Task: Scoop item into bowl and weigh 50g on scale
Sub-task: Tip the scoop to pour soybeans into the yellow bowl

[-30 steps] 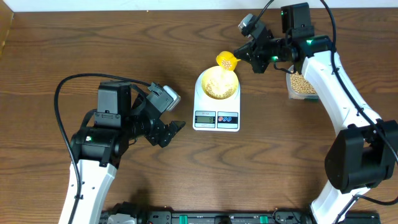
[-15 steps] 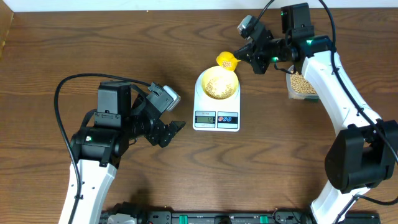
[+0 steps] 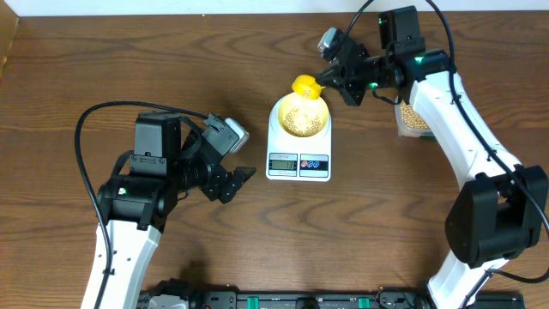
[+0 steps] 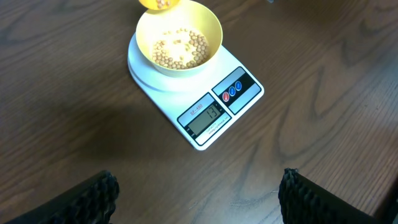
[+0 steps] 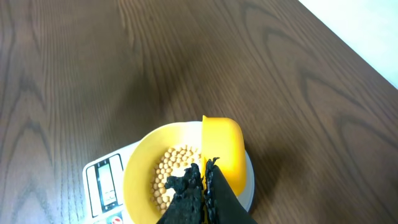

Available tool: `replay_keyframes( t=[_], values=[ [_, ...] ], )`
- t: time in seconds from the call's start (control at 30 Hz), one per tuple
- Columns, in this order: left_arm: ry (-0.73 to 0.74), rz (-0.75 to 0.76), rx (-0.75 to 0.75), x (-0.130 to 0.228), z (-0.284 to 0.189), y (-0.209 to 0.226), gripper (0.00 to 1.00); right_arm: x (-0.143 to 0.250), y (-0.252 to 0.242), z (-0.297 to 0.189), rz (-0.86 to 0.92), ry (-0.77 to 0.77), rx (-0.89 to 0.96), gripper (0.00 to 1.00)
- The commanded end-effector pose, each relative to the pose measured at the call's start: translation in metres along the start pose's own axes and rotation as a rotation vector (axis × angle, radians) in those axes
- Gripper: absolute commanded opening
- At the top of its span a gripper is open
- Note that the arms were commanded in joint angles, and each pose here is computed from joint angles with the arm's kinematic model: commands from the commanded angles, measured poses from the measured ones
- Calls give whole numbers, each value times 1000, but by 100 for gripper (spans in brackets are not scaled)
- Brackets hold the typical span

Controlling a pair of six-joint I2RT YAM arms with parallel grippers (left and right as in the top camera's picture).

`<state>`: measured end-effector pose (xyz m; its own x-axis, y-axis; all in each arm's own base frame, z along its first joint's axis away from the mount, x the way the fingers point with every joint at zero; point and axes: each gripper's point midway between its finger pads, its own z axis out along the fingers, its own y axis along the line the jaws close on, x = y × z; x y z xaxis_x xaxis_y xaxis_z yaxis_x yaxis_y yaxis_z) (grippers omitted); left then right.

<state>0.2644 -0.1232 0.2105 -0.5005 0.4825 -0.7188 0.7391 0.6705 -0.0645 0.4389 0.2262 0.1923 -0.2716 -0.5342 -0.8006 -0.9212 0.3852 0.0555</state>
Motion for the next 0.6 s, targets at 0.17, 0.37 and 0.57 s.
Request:
replay_keyframes(
  t=[0.17,0.37,0.57],
  values=[
    [5,7,-2,2,0,1,84,-1,6,3,-30,-5,-20,1],
    [5,7,-2,2,0,1,84,-1,6,3,1,-6,-22,1],
    [5,7,-2,2,0,1,84,-2,4,3,56,-7,-17,1]
  ],
)
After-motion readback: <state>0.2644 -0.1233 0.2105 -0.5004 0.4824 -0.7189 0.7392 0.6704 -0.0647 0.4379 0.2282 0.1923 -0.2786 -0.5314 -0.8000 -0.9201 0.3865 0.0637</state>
